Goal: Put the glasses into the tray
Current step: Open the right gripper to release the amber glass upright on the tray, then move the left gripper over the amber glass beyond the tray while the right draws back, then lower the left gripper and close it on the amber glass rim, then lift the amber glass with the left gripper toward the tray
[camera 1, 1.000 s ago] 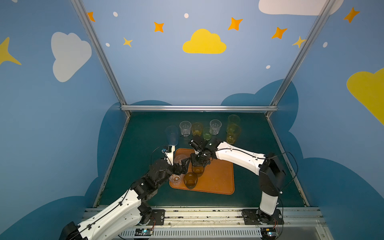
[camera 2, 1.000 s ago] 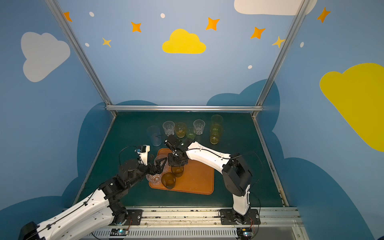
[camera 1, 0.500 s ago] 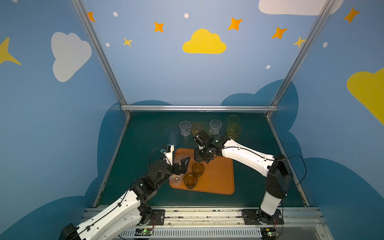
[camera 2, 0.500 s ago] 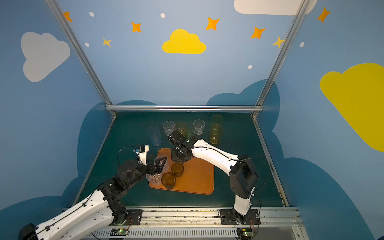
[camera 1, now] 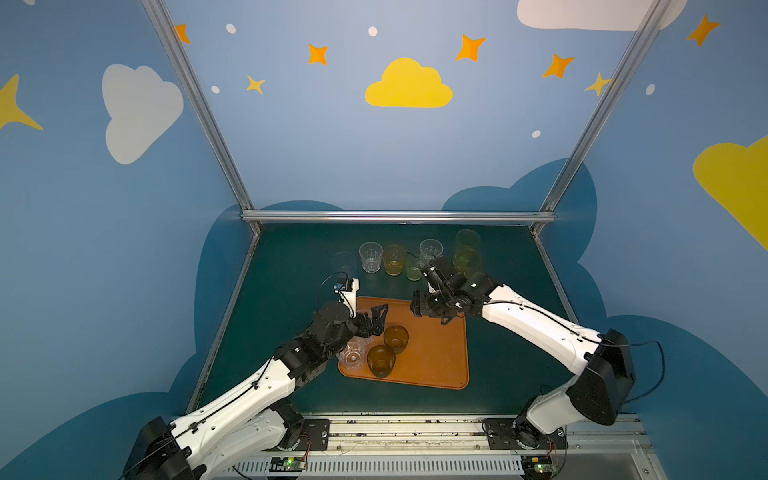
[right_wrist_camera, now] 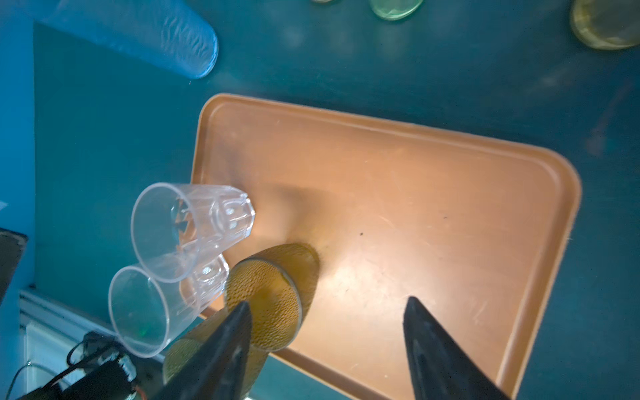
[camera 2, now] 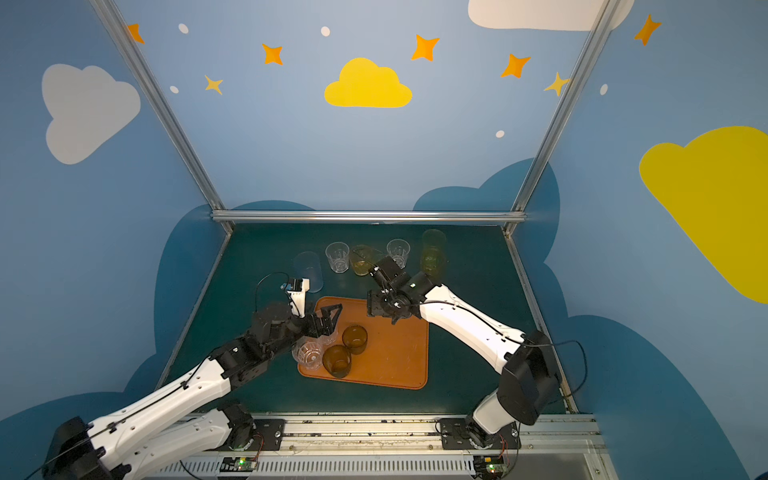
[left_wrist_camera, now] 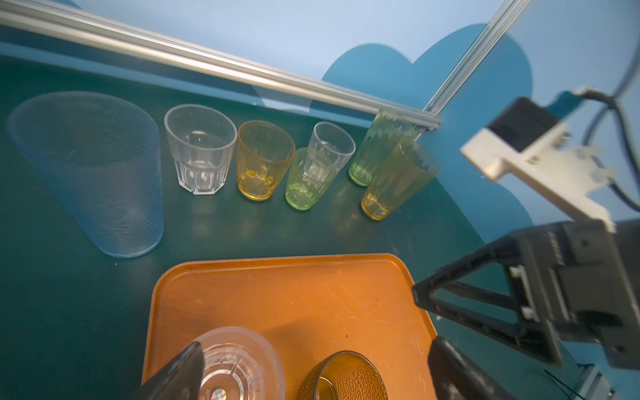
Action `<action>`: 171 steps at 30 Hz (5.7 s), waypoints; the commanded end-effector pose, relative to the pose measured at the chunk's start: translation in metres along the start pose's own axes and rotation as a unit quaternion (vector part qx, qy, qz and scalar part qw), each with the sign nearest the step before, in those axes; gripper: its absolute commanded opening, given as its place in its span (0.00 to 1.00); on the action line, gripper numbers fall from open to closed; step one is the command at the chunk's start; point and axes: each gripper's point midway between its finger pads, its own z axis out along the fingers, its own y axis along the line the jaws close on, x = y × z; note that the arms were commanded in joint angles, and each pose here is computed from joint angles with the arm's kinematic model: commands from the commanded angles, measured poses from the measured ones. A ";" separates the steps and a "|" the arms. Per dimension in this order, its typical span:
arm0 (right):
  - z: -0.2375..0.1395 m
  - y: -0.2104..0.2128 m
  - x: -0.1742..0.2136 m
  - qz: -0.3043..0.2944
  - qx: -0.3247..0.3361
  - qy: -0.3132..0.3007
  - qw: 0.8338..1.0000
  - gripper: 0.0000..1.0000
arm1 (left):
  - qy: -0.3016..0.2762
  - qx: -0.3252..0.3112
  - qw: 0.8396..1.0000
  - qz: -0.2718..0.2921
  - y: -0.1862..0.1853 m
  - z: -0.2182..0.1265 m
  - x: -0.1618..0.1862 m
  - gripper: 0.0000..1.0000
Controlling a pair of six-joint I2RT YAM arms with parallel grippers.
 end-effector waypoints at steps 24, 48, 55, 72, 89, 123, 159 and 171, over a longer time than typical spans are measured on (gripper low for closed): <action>-0.058 -0.061 0.015 -0.004 -0.043 -0.140 0.989 0.83 | 0.112 -0.113 0.987 -0.031 -0.008 0.117 -0.037 0.99; -0.075 -0.099 0.048 0.034 -0.042 -0.171 0.984 0.83 | 0.172 -0.192 0.958 -0.122 0.051 0.209 -0.039 0.69; -0.078 -0.101 0.054 0.041 -0.047 -0.172 0.983 0.83 | 0.167 -0.210 0.957 -0.105 0.060 0.217 -0.040 0.61; -0.076 -0.103 0.057 0.051 -0.048 -0.167 0.983 0.83 | 0.164 -0.229 0.954 -0.104 0.076 0.231 -0.041 0.45; -0.072 -0.100 0.057 0.054 -0.053 -0.158 0.985 0.83 | 0.167 -0.244 0.948 -0.120 0.094 0.240 -0.037 0.40; -0.066 -0.101 0.054 0.063 -0.046 -0.150 0.986 0.83 | 0.187 -0.249 0.943 -0.117 0.099 0.248 -0.027 0.20; -0.063 -0.096 0.050 0.072 -0.058 -0.149 0.984 0.83 | 0.176 -0.230 0.951 -0.107 0.091 0.225 -0.044 0.04; -0.071 -0.083 0.033 0.060 -0.068 -0.155 0.984 0.83 | 0.156 -0.199 0.962 -0.105 0.073 0.189 -0.061 0.04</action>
